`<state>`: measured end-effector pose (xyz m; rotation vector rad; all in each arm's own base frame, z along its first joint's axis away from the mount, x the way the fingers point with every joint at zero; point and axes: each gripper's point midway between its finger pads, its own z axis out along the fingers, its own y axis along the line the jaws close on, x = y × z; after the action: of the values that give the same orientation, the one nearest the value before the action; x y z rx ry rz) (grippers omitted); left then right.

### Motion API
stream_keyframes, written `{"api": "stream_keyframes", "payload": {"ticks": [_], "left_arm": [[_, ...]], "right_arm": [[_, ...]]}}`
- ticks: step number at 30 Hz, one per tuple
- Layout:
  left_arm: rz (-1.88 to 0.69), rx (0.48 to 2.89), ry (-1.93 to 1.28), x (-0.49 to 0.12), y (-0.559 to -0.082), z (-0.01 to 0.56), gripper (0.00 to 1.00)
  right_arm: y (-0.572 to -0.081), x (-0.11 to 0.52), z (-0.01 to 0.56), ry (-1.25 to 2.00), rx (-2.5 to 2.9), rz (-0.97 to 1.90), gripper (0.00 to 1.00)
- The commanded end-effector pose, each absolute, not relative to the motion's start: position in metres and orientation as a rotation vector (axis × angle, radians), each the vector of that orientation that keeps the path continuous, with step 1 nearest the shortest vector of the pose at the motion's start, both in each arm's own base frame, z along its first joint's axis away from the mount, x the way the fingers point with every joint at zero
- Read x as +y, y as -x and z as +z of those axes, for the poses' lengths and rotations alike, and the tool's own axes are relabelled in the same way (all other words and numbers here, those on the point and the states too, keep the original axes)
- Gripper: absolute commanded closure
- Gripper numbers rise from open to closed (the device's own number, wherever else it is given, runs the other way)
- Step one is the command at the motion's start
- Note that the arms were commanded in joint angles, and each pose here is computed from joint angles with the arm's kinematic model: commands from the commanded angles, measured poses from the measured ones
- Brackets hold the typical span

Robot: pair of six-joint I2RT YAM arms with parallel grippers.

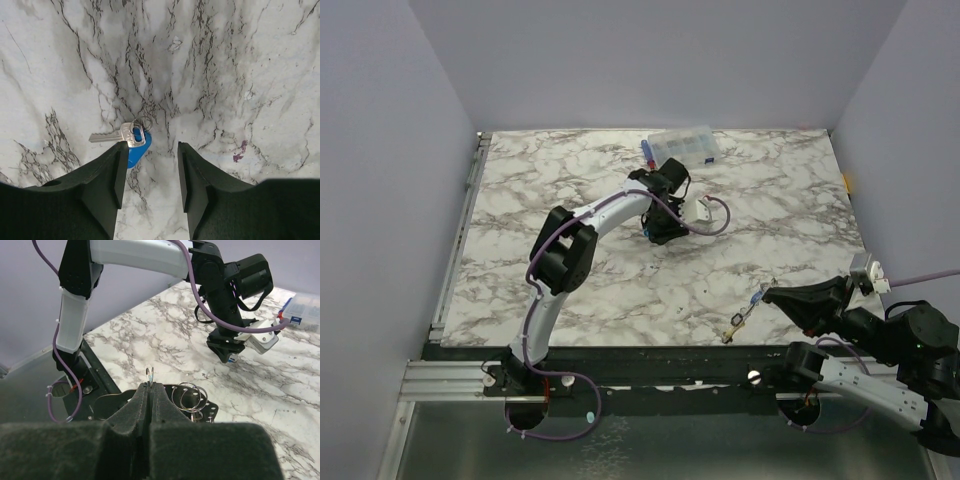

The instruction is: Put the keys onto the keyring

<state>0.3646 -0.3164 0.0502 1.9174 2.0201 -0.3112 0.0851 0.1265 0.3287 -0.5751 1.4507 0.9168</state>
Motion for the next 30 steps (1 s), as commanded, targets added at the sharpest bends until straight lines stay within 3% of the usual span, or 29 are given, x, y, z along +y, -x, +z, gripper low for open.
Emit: {"api": "stream_keyframes", "payload": {"ticks": [1,16,30], "left_arm": [[-0.457,1.924,-1.993,-0.321,-0.366,0.044,0.51],[-0.661,1.826,-2.004,-0.328,-0.367,0.03,0.54],[-0.631,1.74,-1.987,-0.33,-0.371,0.052,0.56]], "right_arm": [[-0.08,0.124,0.341,0.573,1.416,0.949,0.99],[-0.081,0.132,0.338,0.596,1.435,0.951,0.99],[-0.081,0.132,0.338,0.592,1.433,0.952,0.99]]}}
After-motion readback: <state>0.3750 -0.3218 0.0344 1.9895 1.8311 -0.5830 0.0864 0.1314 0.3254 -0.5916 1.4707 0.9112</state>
